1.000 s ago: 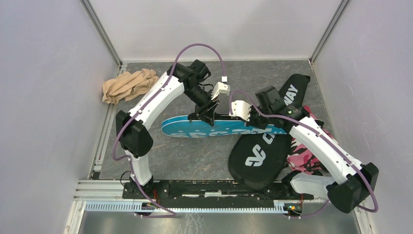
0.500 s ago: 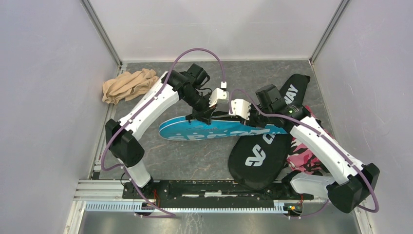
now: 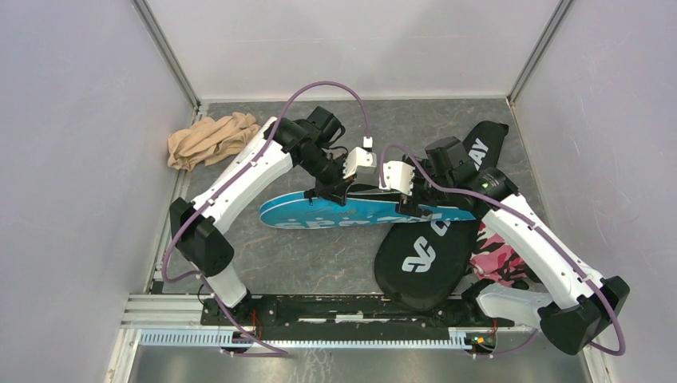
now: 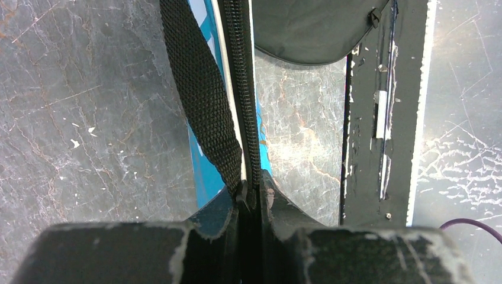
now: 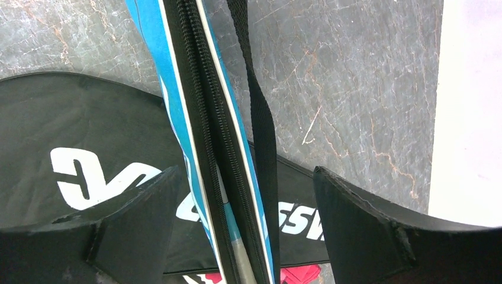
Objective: Pack up the badminton gear
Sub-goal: Adjust the racket bag at the center of the board.
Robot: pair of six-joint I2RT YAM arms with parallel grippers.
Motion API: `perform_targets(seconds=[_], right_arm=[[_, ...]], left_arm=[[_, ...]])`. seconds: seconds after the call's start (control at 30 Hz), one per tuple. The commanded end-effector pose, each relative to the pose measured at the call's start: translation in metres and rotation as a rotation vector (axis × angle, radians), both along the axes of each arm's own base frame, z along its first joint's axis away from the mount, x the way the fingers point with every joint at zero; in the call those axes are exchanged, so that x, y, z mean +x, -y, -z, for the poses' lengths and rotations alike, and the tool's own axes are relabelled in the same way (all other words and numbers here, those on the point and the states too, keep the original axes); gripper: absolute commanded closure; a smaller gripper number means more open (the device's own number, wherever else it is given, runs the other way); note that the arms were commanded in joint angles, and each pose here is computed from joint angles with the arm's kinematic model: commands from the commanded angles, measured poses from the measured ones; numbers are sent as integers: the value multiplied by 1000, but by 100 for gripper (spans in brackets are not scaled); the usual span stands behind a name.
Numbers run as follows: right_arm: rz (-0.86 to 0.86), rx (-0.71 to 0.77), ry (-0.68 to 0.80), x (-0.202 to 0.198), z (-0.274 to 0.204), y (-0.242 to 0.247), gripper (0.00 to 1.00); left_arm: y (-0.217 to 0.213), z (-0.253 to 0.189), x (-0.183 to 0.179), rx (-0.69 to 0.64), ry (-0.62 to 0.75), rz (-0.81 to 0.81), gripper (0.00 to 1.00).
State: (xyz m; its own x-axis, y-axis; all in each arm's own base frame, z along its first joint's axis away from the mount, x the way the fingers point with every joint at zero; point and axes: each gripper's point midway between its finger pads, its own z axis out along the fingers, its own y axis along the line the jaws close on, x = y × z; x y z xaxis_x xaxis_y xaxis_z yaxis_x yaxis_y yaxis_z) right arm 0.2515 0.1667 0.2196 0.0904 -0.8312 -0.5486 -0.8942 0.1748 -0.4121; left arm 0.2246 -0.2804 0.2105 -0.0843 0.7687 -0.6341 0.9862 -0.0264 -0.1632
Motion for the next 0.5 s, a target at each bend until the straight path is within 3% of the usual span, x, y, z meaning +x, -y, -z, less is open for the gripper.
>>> perform_targets(seconds=[0.0, 0.27, 0.33, 0.47], right_arm=[[-20, 6, 6, 4, 2, -3, 13], [-55, -4, -72, 7, 30, -1, 19], [-72, -1, -103, 4, 38, -2, 26], [-94, 4, -151, -2, 50, -5, 48]], left_arm=[[8, -29, -8, -111, 86, 72, 92], [7, -34, -14, -141, 100, 100, 90], [8, -34, -13, -146, 110, 100, 89], [10, -36, -10, -159, 126, 96, 87]])
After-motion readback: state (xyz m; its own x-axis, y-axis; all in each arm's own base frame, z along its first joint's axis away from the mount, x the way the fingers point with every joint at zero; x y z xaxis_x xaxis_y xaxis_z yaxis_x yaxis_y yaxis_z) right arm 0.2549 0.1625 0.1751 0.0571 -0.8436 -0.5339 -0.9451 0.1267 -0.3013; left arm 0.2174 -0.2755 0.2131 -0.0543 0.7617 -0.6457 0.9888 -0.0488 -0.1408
